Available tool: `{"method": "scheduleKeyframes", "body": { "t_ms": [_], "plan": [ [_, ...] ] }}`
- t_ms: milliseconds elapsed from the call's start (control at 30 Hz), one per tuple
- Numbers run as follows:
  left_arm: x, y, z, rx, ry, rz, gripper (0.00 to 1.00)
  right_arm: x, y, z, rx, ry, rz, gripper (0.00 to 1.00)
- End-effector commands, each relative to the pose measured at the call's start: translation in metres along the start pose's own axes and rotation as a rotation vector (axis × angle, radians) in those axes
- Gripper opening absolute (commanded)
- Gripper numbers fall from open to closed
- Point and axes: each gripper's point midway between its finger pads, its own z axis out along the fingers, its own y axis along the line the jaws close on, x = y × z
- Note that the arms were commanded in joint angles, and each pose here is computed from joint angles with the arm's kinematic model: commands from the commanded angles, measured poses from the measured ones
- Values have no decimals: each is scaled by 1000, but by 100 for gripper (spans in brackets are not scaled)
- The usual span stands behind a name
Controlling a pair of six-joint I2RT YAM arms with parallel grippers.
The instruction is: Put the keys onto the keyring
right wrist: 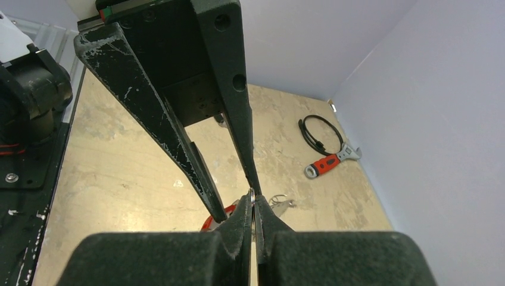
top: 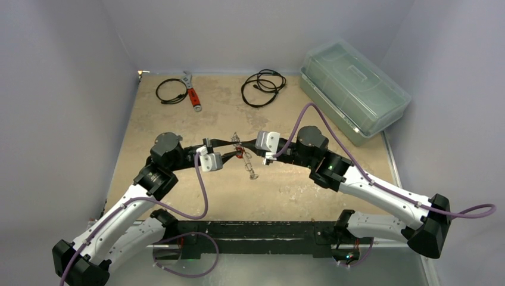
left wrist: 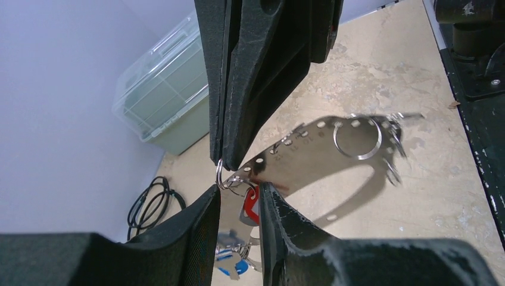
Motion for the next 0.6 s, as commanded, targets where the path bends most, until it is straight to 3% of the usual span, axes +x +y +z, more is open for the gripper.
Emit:
{"method": "scheduleKeyframes", "body": {
  "t_ms": [0,400,567],
  "plan": [
    [-13,0,0,12,-52,43,29,-31,-13,-6,49,-103,-28,0],
    [-13,0,1,18,-53,37,13,-32,2,-3,-36,-109,-17,0],
    [-11,1,2,19,-41,37,0,-30,7,-1,-73,-98,-9,0]
  ]
}}
